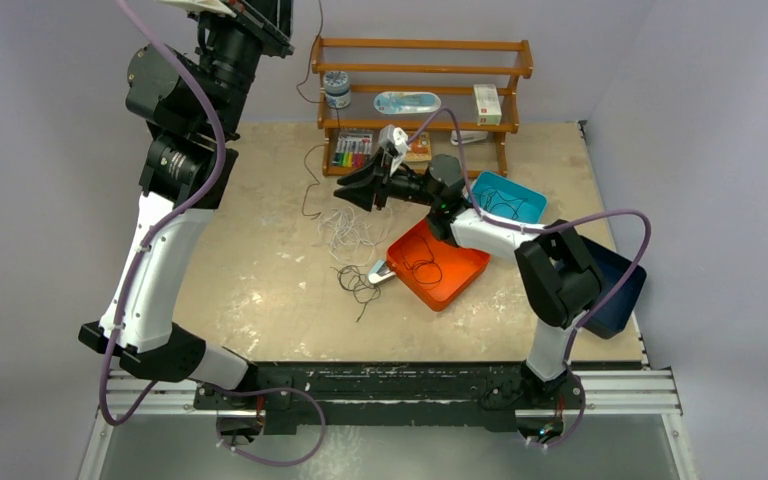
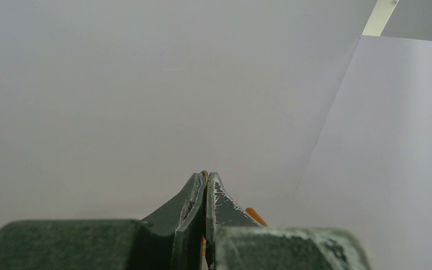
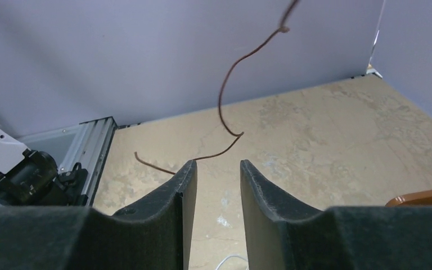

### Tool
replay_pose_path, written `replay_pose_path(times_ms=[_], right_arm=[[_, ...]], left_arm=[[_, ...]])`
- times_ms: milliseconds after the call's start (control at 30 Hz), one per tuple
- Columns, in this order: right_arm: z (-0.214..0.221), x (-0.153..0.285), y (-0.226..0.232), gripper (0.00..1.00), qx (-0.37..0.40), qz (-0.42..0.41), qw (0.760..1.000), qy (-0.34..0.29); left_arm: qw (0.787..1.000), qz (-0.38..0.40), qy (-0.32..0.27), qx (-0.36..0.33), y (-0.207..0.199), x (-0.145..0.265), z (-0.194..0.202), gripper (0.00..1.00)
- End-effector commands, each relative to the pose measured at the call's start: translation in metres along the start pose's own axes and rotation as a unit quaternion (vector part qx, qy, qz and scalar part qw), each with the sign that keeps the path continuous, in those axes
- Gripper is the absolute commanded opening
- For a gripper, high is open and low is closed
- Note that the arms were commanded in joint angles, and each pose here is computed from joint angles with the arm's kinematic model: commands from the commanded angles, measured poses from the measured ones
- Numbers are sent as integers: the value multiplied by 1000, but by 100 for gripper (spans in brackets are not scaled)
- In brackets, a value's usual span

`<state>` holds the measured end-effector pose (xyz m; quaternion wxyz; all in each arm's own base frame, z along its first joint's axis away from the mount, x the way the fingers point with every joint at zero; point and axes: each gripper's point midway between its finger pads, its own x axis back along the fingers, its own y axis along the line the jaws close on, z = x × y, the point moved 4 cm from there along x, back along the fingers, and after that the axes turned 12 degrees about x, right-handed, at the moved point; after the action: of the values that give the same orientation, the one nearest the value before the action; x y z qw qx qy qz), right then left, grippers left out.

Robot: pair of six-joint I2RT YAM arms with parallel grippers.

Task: Untangle the cables

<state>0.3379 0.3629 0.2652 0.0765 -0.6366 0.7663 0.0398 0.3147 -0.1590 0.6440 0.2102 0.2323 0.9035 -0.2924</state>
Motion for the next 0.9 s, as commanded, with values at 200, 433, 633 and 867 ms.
replay_pose_path(times_ms=[200, 433, 633, 867], right_arm=[[-40, -11, 2, 60, 44, -29, 997, -52], [-36, -19, 3, 51, 43, -40, 997, -44], [-32, -14, 1, 7, 38, -19, 998, -38], [-35, -3, 5, 0, 45, 9, 998, -32]], left_arm=[[999, 21, -29, 6, -13, 9, -22, 0], [999, 22, -28, 6, -13, 9, -22, 0], [1000, 18, -23, 6, -11, 8, -18, 0], [1000, 17, -24, 6, -10, 9, -18, 0]])
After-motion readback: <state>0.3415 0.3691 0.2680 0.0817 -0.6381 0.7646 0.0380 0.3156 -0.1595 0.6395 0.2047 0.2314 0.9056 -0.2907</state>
